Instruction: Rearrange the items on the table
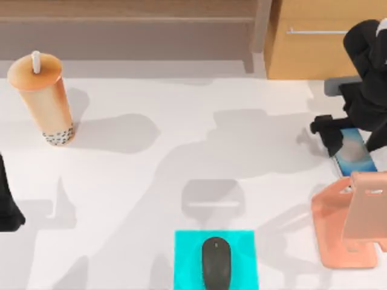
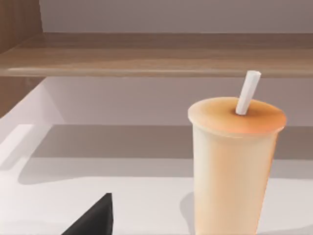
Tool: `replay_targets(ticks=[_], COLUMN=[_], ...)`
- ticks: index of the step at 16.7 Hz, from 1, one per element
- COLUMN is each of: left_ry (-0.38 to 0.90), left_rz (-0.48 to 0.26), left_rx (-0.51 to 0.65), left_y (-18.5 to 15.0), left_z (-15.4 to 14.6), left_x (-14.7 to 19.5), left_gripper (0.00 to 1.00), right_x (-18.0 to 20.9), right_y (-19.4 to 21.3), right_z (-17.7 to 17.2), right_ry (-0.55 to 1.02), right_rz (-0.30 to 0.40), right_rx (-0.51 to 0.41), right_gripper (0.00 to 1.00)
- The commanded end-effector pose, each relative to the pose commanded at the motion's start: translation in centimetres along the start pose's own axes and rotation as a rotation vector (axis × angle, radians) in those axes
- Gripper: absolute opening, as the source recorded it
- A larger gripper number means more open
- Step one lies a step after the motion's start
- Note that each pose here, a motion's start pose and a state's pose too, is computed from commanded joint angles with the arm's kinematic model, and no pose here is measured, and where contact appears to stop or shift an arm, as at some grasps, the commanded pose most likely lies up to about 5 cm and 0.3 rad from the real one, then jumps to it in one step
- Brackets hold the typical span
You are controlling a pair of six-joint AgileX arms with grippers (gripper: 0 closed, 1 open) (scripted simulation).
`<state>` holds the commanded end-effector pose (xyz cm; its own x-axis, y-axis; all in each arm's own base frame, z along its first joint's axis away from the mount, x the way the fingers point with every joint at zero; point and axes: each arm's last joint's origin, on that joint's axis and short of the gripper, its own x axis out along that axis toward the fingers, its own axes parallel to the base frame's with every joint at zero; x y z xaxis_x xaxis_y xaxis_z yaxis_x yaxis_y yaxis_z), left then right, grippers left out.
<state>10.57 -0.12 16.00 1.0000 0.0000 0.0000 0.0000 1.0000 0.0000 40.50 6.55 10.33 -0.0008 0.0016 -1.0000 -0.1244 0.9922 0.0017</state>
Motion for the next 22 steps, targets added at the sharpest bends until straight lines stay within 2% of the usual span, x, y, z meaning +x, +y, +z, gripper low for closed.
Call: replay_targets(ticks=[6, 13, 18, 22], left_ry=[0.0, 0.0, 0.0, 0.0], left_rz=[0.0, 0.0, 0.0, 0.0], left_rx=[0.0, 0.0, 0.0, 0.0], left_y=[0.0, 0.0, 0.0, 0.0], left_z=[0.0, 0.0, 0.0, 0.0], left_x=[0.0, 0.0, 0.0, 0.0], left_gripper=[1.0, 1.0, 1.0, 1.0], right_x=[0.0, -3.9, -3.9, -7.5], right_y=[0.0, 0.0, 0.1, 3.3], right_z=[0.0, 0.0, 0.0, -0.7], right_ry=[0.0, -0.022, -0.019, -0.144], right_rz=[0.0, -0.002, -0.001, -0.049], right_rx=[0.0, -0.002, -0.001, -0.066], right_gripper=[0.0, 0.0, 0.0, 0.0])
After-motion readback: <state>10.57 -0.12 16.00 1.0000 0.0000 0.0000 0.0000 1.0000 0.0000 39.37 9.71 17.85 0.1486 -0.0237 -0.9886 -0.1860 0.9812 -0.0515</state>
